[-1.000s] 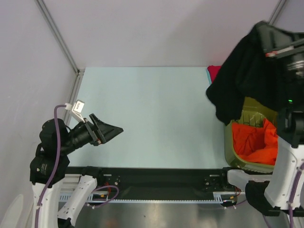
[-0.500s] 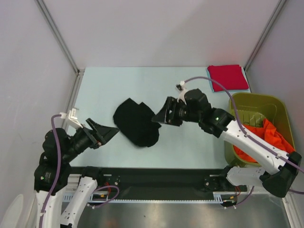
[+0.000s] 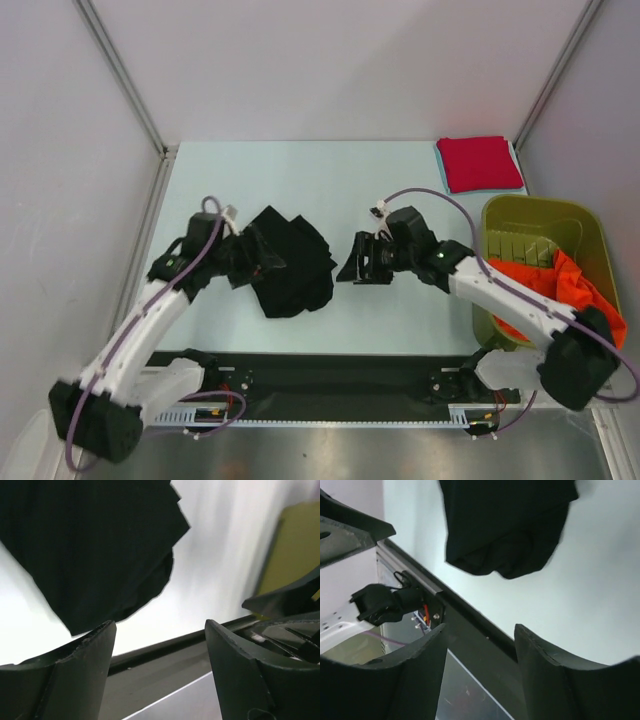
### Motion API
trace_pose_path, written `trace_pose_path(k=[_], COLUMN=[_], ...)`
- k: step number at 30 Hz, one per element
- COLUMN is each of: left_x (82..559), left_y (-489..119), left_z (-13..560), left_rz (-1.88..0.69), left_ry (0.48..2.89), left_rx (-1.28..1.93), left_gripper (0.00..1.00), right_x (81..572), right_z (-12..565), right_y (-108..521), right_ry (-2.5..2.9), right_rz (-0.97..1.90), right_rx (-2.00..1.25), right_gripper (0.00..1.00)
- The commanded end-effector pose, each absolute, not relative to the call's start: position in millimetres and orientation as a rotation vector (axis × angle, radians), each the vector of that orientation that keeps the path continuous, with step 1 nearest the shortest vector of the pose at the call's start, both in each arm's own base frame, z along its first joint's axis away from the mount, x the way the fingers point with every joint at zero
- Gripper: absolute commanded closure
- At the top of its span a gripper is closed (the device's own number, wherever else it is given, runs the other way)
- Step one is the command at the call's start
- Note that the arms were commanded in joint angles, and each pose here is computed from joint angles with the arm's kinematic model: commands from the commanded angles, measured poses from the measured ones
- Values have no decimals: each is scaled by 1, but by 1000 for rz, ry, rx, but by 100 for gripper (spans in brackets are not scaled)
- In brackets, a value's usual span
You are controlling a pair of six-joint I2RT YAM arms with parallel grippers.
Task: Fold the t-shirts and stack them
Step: Flatten the tshirt out
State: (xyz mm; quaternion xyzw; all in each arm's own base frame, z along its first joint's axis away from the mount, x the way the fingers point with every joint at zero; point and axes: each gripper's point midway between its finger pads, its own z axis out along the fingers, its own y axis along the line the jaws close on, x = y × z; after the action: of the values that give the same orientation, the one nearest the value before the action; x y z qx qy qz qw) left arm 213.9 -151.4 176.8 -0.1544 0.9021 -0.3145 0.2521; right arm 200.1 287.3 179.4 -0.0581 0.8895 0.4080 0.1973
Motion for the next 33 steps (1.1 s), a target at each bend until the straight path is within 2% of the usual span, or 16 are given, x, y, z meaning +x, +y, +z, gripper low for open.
trace_pose_path(k=[1, 5, 11, 14, 17, 20, 23, 24, 26, 30, 33], left_x=[254, 265, 272, 271, 273, 280, 286, 287, 281, 257, 231], left_y=[-176, -170, -149, -137, -126, -114, -117, -120, -124, -132, -136], left_z=[169, 147, 165, 158, 156, 160, 172, 175, 178, 182, 182], left_rz=[-761, -618, -574, -569, -579, -517, -528, -549, -581, -706, -803], left_ry=[2478, 2562, 2443, 2450, 2459, 2476, 2448, 2436, 2432, 2379, 2332], left_rx=[-183, -119, -95, -131, -157, -151, -118, -105, -100, -165, -192], left_gripper=[22, 20, 19, 19, 18, 18, 17, 17, 17, 17, 17], right_x=[232, 264, 299, 316, 319, 320, 326, 328, 327, 321, 316], right_z=[163, 131, 98, 101, 88, 73, 67, 65, 60, 48, 32], right_y=[306, 308, 326, 336, 342, 348, 343, 340, 330, 316, 316], right_ry=[2466, 2520, 2566, 2524, 2564, 2608, 2636, 2632, 2688, 2716, 2744], right_rz=[1222, 1279, 1287, 1364, 1394, 1409, 1335, 1293, 1186, 1065, 1089], right_rx=[-221, -222, -283, -254, -228, -220, -198, -226, -217, -257, -268], right_gripper=[41, 37, 35, 37, 43, 60, 57, 51, 46, 43, 44])
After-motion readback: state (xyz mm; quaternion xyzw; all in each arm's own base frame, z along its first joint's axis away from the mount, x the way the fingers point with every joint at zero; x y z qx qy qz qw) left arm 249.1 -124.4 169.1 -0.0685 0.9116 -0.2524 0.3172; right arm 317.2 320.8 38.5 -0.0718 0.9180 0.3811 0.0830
